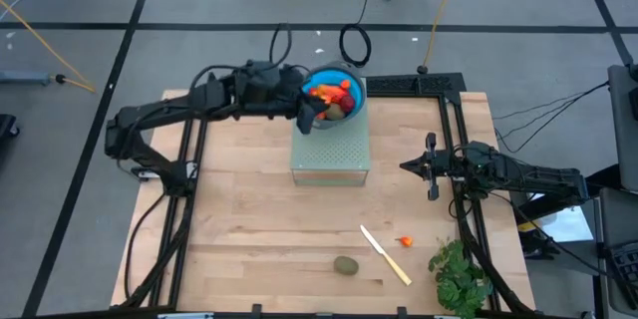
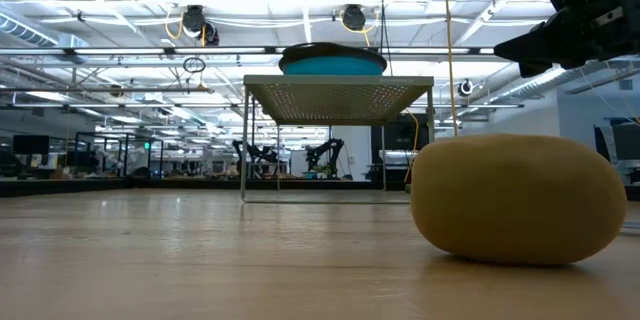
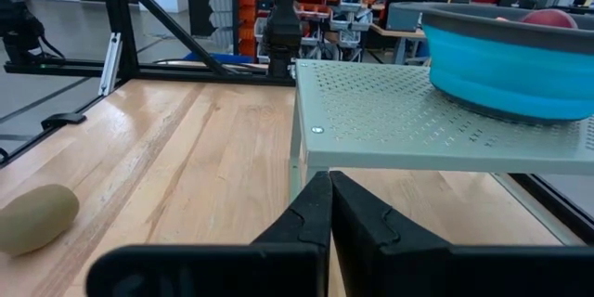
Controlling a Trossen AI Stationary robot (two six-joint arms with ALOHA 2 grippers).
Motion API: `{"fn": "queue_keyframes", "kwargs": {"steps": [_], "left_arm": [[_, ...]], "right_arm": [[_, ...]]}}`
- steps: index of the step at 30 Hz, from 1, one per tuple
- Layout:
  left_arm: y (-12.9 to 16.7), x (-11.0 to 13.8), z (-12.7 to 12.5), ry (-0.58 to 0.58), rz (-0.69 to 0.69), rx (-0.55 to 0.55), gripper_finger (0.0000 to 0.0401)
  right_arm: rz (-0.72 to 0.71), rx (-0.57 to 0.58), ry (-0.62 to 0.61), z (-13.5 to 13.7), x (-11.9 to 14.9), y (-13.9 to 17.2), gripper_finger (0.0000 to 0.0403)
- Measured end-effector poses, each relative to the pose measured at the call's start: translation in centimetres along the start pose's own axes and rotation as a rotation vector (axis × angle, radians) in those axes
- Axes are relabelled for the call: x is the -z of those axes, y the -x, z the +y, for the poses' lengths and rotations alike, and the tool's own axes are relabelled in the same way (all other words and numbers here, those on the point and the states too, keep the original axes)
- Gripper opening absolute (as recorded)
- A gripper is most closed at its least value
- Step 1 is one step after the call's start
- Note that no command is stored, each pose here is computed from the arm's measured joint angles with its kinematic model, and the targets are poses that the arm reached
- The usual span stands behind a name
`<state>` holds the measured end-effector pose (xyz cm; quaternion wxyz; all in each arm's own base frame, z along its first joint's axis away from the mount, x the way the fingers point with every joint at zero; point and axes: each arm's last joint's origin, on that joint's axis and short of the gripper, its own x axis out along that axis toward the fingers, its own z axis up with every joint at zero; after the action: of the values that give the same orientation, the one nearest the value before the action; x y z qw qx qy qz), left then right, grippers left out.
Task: Pick & Place Fruit
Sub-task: Put the peach into the blue strainer bowl on the shelf
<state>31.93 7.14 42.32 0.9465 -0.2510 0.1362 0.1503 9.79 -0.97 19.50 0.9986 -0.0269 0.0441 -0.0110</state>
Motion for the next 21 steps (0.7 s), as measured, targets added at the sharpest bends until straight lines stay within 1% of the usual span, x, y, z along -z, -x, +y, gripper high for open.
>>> {"fn": "queue_keyframes", "kwargs": {"steps": [5, 10, 14, 16, 21], "left_arm": [[0.3, 1.1, -2.1, -0.032, -0.025, -0.041, 0.0074], [0.2, 2.2, -3.8, -0.016, -0.005, -0.007, 0.0041], [0.3, 3.2, -5.3, -0.028, 0.002, 0.0, 0.0008], [0.4, 3.7, -6.0, -0.031, 0.001, -0.001, 0.0004], [0.7, 4.9, -7.9, -0.051, -0.01, -0.009, 0.001]], "right_arm": [[0.0, -0.001, 0.0, 0.0, 0.0, 0.0, 0.0], [0.0, -0.003, 0.0, 0.0, 0.0, 0.0, 0.0], [0.0, -0.004, -0.006, 0.0, 0.0, 0.0, 0.0], [0.0, -0.004, -0.045, 0.0, 0.0, 0.0, 0.0], [0.019, -0.005, -0.188, 0.0, 0.2, 0.0, 0.0]]}}
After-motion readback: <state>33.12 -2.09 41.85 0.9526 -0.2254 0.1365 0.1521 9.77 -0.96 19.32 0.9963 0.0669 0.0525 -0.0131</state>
